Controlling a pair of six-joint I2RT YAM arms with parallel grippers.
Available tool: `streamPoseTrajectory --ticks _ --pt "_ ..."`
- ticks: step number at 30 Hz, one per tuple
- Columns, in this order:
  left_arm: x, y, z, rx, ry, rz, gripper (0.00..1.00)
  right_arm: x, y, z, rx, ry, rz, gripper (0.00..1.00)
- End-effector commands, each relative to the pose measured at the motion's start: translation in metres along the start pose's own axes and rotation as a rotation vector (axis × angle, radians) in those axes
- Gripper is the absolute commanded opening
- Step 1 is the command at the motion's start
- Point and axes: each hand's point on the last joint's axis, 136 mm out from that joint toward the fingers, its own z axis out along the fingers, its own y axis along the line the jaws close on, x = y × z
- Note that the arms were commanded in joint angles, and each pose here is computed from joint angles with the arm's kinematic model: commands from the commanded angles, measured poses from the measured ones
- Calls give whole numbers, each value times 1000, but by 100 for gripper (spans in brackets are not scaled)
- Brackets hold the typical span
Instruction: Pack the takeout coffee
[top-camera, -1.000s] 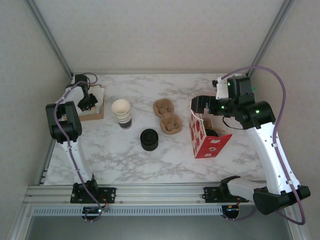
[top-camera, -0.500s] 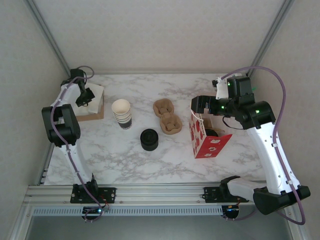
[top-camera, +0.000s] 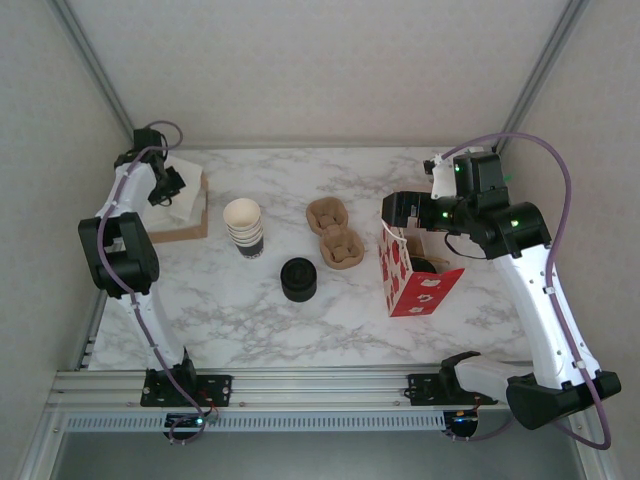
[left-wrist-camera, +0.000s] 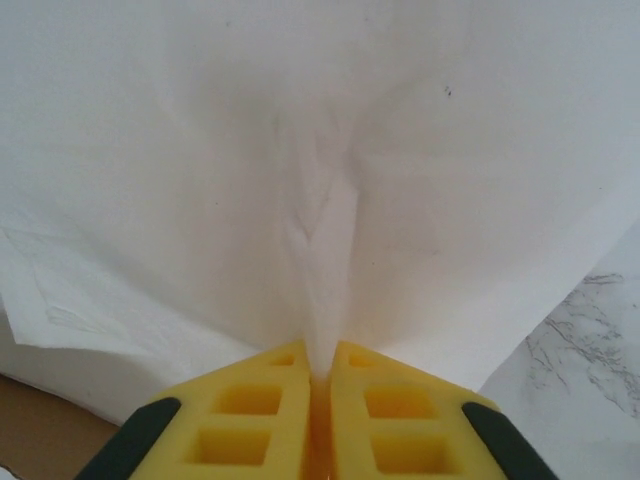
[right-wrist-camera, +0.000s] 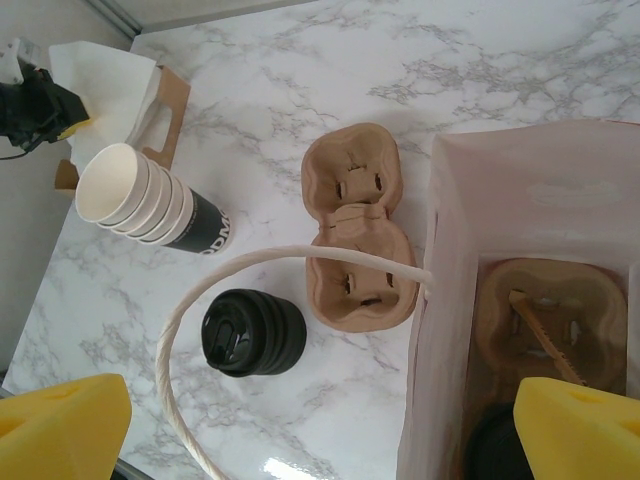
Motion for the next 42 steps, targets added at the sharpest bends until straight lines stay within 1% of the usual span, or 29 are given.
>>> streamPoseTrajectory --ticks 1,3,6,8,9,11,13,14,15,17,19,21,24,27,29,33,35,38,42 --pt "8 2 8 10 34 1 12 4 4 -5 -13 -5 -4 99" --pt "11 1 12 14 47 4 12 4 4 -5 -16 -5 -5 99" --pt "14 0 14 20 55 8 14 3 5 -6 -17 -7 -5 99" --pt "14 2 14 15 51 6 6 3 6 -6 -19 -7 -5 99" --pt "13 2 13 14 49 6 5 3 6 -6 -20 -7 -7 99" --pt "13 1 13 19 50 6 8 4 6 -5 -19 -4 -6 99" --pt "13 0 13 20 52 7 8 4 6 -5 -19 -2 -6 99" --pt "12 0 11 20 47 8 6 4 6 -5 -21 -4 -6 99" --pt "11 1 10 16 43 7 0 4 6 -5 -21 -5 -6 99" --pt "4 3 -1 5 10 2 0 4 6 -6 -18 -5 -7 99" --pt "-7 3 -19 5 -39 -9 0 3 7 -7 -18 -7 -8 99" --pt "-20 2 -43 16 -96 -21 0 3 7 -8 -16 -8 -8 99" --pt "-40 -7 -90 58 -182 -25 0 1 7 -10 -12 -19 -6 99" --pt "-51 -26 -140 148 -250 -11 0 -2 6 -14 -2 -45 0 99" --pt "-55 -43 -176 233 -291 -3 0 -5 6 -18 4 -65 6 99" --pt "-56 -85 -253 458 -359 23 0 -11 1 -29 43 -121 21 99" --pt "-50 -117 -299 612 -386 55 0 -15 -2 -39 71 -159 31 99" --pt "-29 -169 -360 844 -396 118 0 -20 -10 -54 123 -224 54 99" --pt "8 -228 -425 1098 -373 183 0 -22 -31 -76 250 -311 101 99"
